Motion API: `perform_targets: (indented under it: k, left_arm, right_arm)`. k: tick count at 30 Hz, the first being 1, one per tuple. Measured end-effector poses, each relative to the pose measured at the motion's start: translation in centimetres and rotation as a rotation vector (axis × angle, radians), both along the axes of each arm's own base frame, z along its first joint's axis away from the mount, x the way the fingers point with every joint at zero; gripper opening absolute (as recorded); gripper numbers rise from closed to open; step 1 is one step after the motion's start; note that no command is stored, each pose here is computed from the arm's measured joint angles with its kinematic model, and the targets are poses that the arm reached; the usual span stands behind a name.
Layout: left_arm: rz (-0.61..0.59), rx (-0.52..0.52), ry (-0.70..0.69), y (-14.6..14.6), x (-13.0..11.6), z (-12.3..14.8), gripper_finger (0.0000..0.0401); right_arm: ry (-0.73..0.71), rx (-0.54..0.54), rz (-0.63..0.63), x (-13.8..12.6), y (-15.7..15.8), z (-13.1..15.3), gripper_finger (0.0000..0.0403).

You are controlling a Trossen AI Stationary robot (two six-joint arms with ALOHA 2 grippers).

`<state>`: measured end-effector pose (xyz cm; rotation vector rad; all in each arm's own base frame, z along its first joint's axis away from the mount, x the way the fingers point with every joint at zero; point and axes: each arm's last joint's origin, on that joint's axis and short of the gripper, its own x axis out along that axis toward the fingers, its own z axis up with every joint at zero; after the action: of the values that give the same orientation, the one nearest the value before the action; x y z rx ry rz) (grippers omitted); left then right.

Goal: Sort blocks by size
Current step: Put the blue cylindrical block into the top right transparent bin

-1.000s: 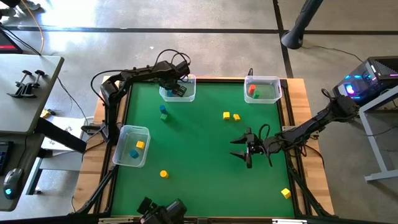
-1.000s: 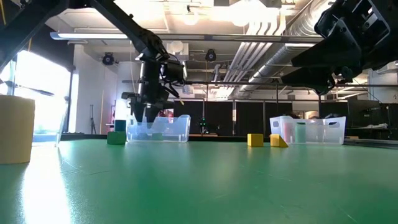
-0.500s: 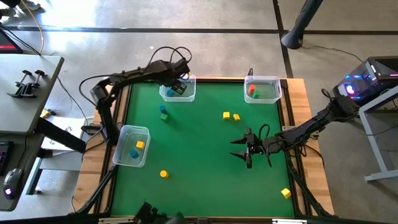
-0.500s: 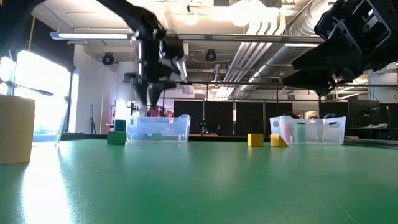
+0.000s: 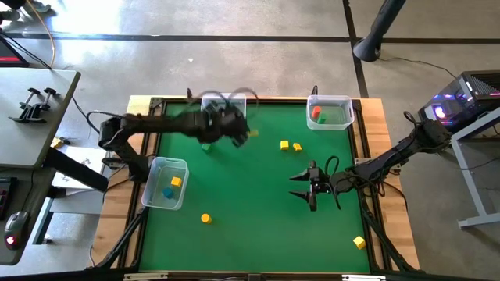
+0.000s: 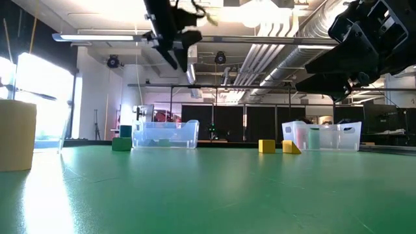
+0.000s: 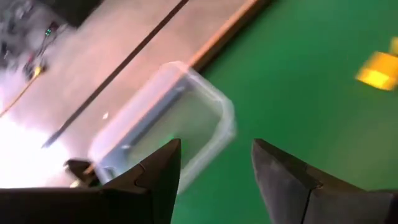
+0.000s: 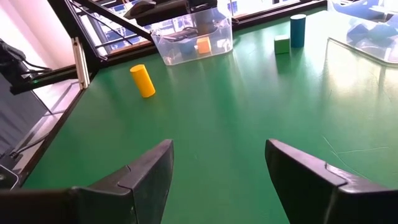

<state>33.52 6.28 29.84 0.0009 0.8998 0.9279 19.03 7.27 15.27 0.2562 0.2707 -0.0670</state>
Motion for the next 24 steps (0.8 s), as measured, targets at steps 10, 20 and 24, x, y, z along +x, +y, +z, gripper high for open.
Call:
perform_targets:
  k: [10, 20, 24]
  left_arm:
    - [-0.160, -0.129, -0.175, -7.4, 1.0, -5.0, 0.0184]
    - [-0.252, -0.123, -0.353, -11.7, 0.8, -7.6, 0.0184]
    - [-0.197, -0.141, -0.341, -11.5, -0.4, -9.6, 0.0184]
  right_arm:
    - [-0.001, -0.016, -0.005, 0.0, 0.0, 0.0, 0.0249]
    - [-0.017, -0.004, -0.029, 0.0, -0.1, 0.1, 0.0249]
    - [-0.018, 0.019, -0.035, 0.0, -0.1, 0.1, 0.0249]
